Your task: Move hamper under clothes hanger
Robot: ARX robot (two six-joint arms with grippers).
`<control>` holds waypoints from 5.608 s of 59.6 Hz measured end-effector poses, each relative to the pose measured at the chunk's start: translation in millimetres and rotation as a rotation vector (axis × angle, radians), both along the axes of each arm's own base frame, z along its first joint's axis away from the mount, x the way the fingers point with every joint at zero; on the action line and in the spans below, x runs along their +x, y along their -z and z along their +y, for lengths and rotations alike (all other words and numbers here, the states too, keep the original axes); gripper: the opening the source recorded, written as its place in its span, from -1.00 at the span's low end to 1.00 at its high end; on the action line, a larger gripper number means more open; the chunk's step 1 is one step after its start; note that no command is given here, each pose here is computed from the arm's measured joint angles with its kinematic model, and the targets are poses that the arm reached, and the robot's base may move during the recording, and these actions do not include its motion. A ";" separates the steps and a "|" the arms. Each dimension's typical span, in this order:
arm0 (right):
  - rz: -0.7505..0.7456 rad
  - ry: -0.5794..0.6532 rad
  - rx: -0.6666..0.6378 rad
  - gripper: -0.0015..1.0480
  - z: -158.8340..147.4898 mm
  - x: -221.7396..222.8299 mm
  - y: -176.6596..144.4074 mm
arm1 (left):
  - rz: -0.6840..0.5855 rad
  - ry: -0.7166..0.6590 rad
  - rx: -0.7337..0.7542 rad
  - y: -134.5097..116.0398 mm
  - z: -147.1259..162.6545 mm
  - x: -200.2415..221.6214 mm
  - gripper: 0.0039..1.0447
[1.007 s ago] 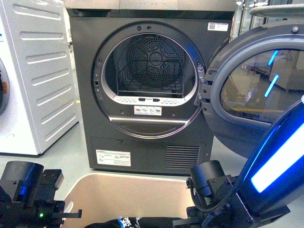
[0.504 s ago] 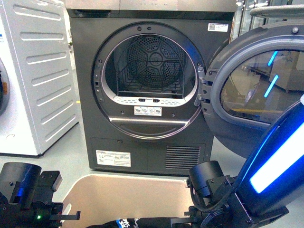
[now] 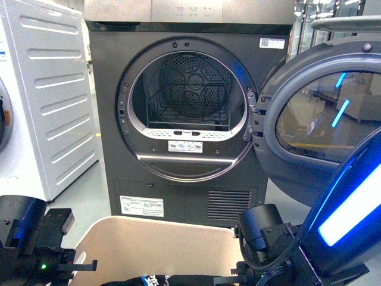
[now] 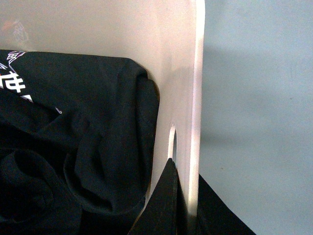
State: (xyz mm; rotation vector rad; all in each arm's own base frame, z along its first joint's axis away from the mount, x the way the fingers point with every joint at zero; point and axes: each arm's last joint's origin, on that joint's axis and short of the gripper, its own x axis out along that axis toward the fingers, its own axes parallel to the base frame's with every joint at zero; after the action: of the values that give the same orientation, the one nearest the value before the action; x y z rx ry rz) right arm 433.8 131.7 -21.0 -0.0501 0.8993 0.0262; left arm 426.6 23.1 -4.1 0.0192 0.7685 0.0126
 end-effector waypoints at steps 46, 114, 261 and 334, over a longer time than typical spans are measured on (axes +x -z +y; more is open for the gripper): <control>-0.011 0.000 0.006 -0.94 -1.5 -0.4 -2.4 | 0.007 -0.001 0.002 0.9 -0.3 -1.1 -0.93; -0.010 0.000 0.006 -0.94 -1.5 -0.6 -2.2 | 0.007 0.000 0.003 0.8 -0.3 -1.1 -0.93; -0.019 0.005 0.005 -0.94 -4.2 -0.2 -6.0 | 0.007 0.006 0.003 0.2 -2.8 -1.5 -0.93; -0.018 -0.002 0.006 -0.94 -2.0 -0.8 -6.0 | 0.007 -0.002 0.008 0.2 -1.4 -1.6 -0.93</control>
State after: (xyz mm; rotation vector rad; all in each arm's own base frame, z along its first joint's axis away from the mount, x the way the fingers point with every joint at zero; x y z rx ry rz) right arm 433.0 129.7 -15.0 -0.0454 0.8806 0.0298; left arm 425.0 21.6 -4.3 0.0263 0.7754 0.0173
